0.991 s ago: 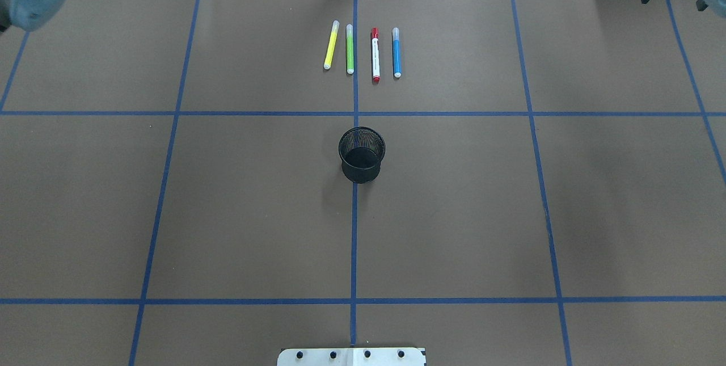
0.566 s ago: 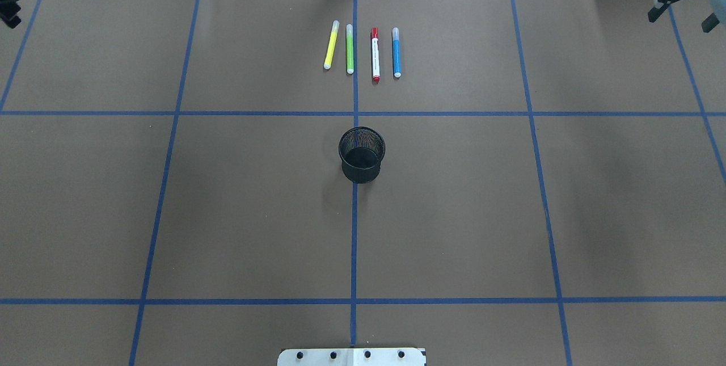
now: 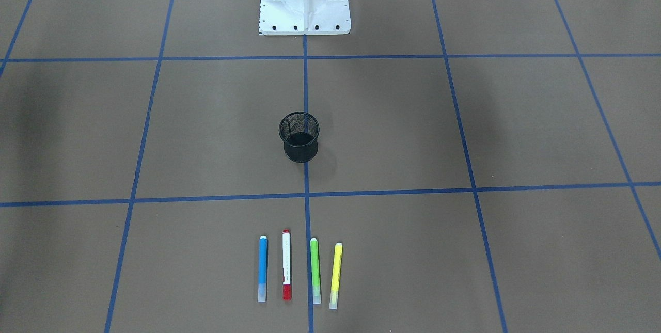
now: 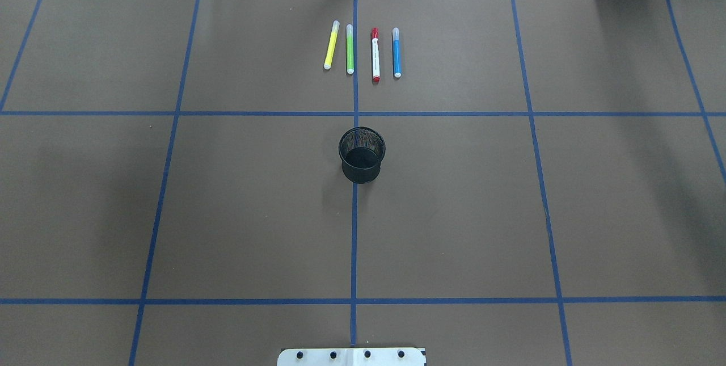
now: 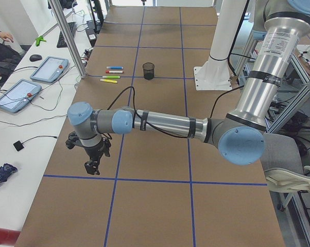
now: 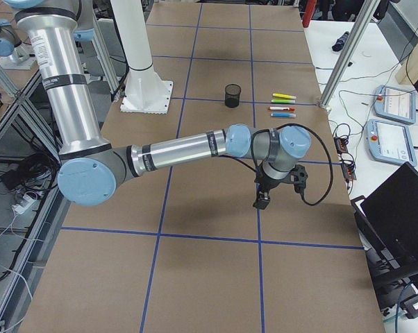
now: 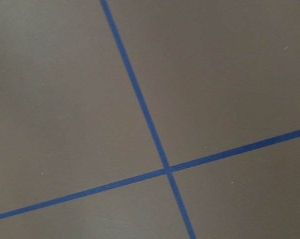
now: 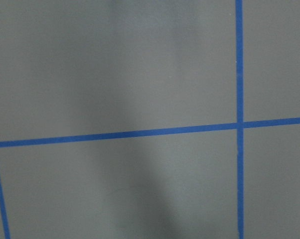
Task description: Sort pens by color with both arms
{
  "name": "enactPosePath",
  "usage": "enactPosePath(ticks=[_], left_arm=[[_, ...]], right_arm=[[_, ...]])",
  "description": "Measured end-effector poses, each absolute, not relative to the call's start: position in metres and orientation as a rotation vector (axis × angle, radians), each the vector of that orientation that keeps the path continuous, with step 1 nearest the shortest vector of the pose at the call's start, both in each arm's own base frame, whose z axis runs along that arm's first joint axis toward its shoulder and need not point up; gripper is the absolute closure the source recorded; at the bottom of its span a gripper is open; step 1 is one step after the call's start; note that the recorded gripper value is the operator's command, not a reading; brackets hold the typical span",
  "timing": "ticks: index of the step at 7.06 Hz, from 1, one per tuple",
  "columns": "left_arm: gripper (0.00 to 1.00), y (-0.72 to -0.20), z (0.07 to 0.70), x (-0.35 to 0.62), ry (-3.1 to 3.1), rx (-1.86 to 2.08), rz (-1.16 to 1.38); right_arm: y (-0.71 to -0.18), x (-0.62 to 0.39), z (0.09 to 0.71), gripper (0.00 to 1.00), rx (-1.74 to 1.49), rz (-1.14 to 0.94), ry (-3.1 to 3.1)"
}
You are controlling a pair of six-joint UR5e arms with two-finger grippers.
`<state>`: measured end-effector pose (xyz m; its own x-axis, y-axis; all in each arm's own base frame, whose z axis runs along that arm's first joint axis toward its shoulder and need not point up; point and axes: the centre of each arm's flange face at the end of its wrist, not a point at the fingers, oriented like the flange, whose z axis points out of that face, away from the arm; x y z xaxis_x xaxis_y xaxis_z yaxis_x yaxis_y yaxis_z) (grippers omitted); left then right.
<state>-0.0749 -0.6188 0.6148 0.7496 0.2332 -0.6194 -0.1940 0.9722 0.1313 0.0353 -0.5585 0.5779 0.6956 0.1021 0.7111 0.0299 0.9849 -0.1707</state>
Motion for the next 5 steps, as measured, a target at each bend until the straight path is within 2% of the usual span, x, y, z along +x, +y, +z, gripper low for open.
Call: enactPosePath(ticks=[2,5], left_arm=[[0.0,-0.601,0.641,-0.112,0.775,0.059,0.162],[0.0,-0.58,0.617,-0.116,0.79,0.077,0.075]], right_arm=[[-0.529,0.058,0.604,0.0,-0.186,0.067,-0.765],[-0.483,0.066,0.62,0.0,-0.206,0.086,-0.718]])
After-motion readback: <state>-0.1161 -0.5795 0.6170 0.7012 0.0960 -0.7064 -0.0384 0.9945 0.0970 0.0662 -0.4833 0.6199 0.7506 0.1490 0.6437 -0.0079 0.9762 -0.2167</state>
